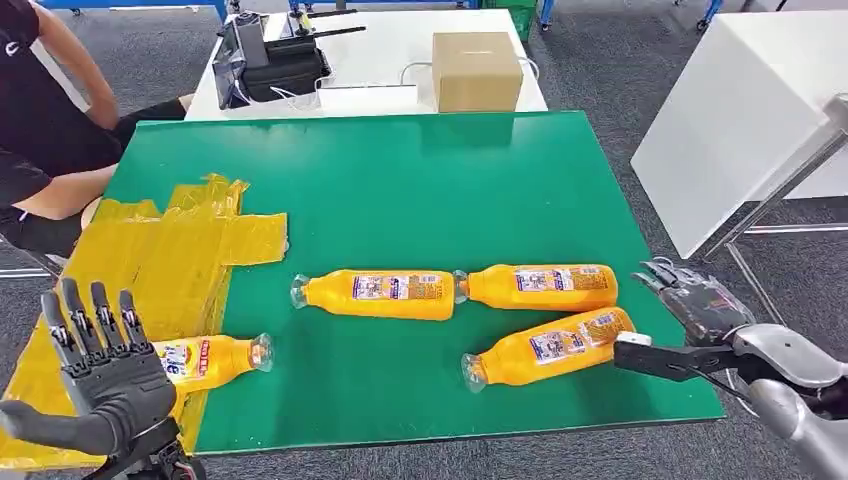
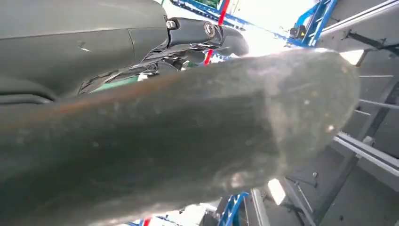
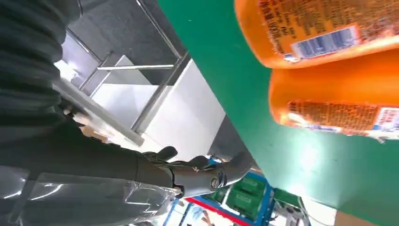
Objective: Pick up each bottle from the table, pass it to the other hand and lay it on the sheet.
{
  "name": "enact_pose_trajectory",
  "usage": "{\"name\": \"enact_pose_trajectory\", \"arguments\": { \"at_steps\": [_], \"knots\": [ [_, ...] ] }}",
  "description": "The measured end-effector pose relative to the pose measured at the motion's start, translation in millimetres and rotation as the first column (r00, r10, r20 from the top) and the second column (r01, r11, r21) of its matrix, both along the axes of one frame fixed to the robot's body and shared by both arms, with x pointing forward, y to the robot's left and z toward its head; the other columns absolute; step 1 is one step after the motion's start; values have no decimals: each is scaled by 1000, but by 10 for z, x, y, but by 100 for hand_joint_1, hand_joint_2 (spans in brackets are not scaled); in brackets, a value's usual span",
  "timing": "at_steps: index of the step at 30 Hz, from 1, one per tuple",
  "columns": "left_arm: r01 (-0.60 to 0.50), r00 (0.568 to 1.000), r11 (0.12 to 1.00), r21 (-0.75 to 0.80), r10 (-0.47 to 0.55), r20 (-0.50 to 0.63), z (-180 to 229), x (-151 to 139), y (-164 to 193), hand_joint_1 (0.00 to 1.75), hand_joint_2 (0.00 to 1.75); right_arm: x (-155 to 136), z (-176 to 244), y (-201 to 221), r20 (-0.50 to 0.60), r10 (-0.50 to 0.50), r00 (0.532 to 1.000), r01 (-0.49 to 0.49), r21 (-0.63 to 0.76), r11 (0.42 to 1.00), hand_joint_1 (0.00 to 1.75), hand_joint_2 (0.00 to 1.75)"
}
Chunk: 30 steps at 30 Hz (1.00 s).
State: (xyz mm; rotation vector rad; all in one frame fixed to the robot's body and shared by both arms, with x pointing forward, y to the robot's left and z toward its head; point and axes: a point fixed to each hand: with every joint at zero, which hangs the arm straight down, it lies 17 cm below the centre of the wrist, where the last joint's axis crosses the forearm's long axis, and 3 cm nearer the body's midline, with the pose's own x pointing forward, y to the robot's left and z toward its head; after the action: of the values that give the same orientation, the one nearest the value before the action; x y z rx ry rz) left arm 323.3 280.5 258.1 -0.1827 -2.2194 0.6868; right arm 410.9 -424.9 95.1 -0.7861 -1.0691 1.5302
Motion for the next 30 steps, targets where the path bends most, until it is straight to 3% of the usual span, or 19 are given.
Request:
{"name": "enact_pose_trajectory", "arguments": {
  "at_steps": [19, 30],
  "knots": [
    [10, 1000, 999, -33, -10, -4, -22, 31, -1, 0, 0, 115, -389, 697, -103, 143, 984, -143, 11, 990, 0, 175],
    [12, 1000, 999, -44, -12, -3, -16, 48, 11, 0, 0, -20, -635, 990, -195, 225, 955, -231, -7, 973, 0, 175]
  ]
}}
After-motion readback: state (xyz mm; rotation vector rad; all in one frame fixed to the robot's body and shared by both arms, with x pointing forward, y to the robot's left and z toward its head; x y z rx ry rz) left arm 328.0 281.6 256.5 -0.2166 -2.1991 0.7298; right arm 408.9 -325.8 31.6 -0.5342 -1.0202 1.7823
